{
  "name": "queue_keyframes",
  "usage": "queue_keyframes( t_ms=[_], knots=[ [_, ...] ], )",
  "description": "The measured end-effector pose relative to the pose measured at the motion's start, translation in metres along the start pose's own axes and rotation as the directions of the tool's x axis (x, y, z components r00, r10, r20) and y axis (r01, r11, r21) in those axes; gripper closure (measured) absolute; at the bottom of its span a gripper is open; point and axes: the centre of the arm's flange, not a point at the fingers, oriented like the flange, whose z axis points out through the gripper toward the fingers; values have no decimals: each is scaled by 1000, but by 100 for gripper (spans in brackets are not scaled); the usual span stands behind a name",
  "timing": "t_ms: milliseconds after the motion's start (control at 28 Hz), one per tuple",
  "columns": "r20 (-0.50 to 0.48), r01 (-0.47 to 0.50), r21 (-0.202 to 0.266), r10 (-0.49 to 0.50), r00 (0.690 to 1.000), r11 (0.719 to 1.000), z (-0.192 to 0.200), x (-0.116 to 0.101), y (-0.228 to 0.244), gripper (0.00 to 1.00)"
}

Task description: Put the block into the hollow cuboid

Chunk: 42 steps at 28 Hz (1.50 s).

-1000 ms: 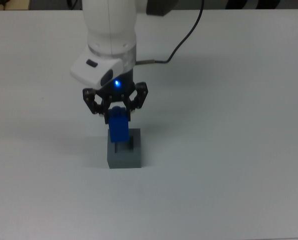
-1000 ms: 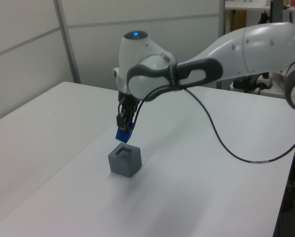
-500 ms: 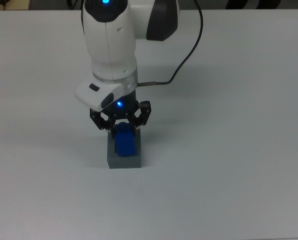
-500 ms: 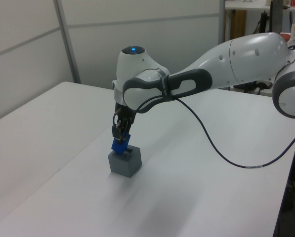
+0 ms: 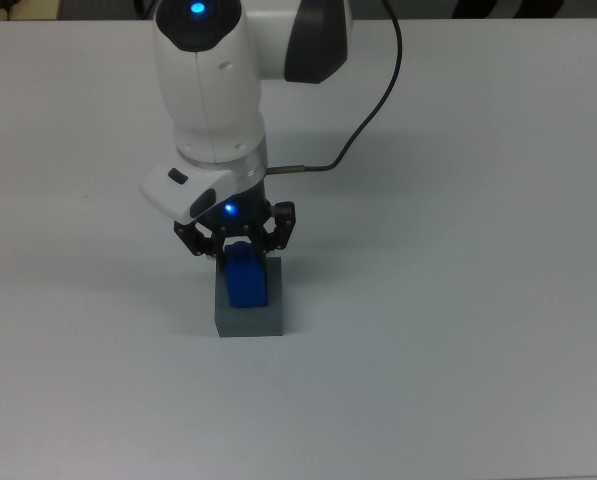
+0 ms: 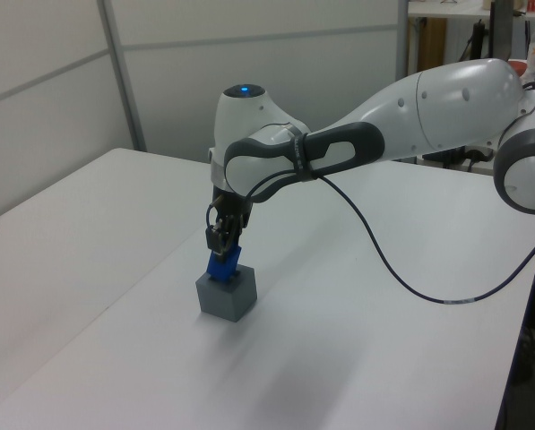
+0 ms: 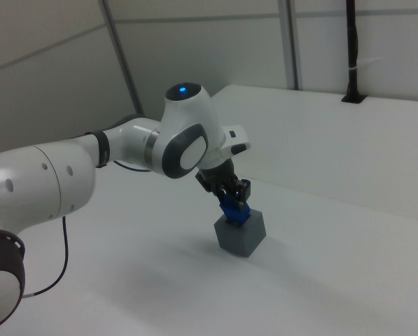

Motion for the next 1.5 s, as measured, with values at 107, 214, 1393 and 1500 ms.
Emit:
queue_keyframes(
  t_ms=[107, 214, 1393, 1500],
  knots=[
    [1, -12, -3, 12, 1000, 1000, 0, 0, 9, 49],
    [2, -18, -4, 18, 1000, 1000, 0, -1, 13, 49],
    [295, -25, 26, 16, 955, 999, -171, -77, 10, 0],
    [283, -25, 15, 20, 959, 1000, -192, -88, 13, 0]
  ],
)
